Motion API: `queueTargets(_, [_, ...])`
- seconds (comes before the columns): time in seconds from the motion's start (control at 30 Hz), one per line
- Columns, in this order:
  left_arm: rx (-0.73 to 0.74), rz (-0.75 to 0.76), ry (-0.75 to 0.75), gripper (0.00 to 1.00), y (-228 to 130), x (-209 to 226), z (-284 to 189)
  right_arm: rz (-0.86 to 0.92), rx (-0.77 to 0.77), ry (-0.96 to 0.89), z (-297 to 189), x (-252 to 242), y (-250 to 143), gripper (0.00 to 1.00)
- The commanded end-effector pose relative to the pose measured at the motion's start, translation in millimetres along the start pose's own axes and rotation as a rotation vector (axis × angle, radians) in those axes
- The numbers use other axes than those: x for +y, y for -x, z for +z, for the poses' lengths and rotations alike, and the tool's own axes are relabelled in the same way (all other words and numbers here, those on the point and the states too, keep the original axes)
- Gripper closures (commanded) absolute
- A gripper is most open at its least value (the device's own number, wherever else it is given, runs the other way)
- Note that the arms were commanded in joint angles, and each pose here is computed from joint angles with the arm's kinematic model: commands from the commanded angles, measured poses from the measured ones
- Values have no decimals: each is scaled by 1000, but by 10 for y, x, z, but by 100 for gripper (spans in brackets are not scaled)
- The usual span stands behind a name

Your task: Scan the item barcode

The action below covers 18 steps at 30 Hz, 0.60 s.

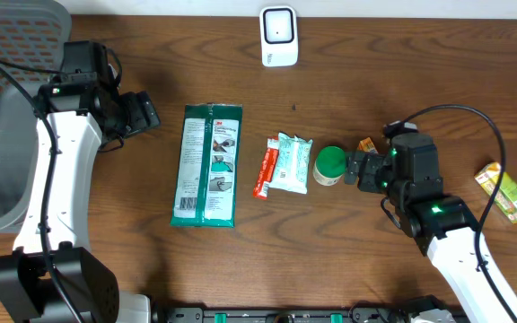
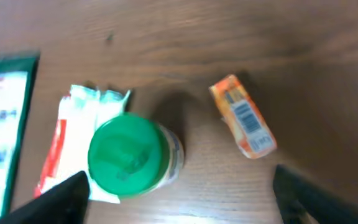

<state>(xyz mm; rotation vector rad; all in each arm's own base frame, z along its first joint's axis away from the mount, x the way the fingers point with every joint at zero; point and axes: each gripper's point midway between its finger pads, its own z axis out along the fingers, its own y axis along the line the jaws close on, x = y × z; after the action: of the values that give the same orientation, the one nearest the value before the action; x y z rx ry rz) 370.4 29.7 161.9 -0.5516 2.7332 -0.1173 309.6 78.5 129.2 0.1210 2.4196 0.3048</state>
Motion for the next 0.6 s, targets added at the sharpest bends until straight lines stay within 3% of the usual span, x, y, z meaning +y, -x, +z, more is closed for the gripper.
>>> queueTargets(0.0, [6, 1, 5, 7, -2, 20, 9, -85, -16, 58, -149, 142, 224, 52])
queueTargets(0.07, [6, 1, 5, 8, -2, 20, 9, -71, -25, 46, -288, 137, 389, 73])
queueTargets(0.2, [6, 1, 5, 8, -2, 20, 9, -78, -27, 0, -637, 64, 804, 85])
queueTargets(0.27, [6, 1, 5, 8, -2, 20, 9, -89, 10, -23, -671, 11, 862, 84])
queueTargets(0.3, [6, 1, 5, 8, -2, 20, 9, -99, 35, -33, -650, -17, 863, 76])
queueTargets(0.33, [6, 1, 5, 7, -2, 20, 9, -111, 58, -40, -604, -42, 854, 61])
queueTargets(0.37, [6, 1, 5, 8, -3, 21, 10, -137, 100, -46, -484, -74, 805, 52])
queueTargets(0.4, [6, 1, 5, 7, -2, 20, 9, -149, 135, -51, -389, -98, 751, 53])
queueTargets(0.5, [6, 1, 5, 8, -2, 20, 9, -142, 274, -72, -81, -196, 510, 73])
queueTargets(0.57, [5, 1, 5, 8, -1, 20, 9, -145, 333, -79, 55, -241, 402, 81])
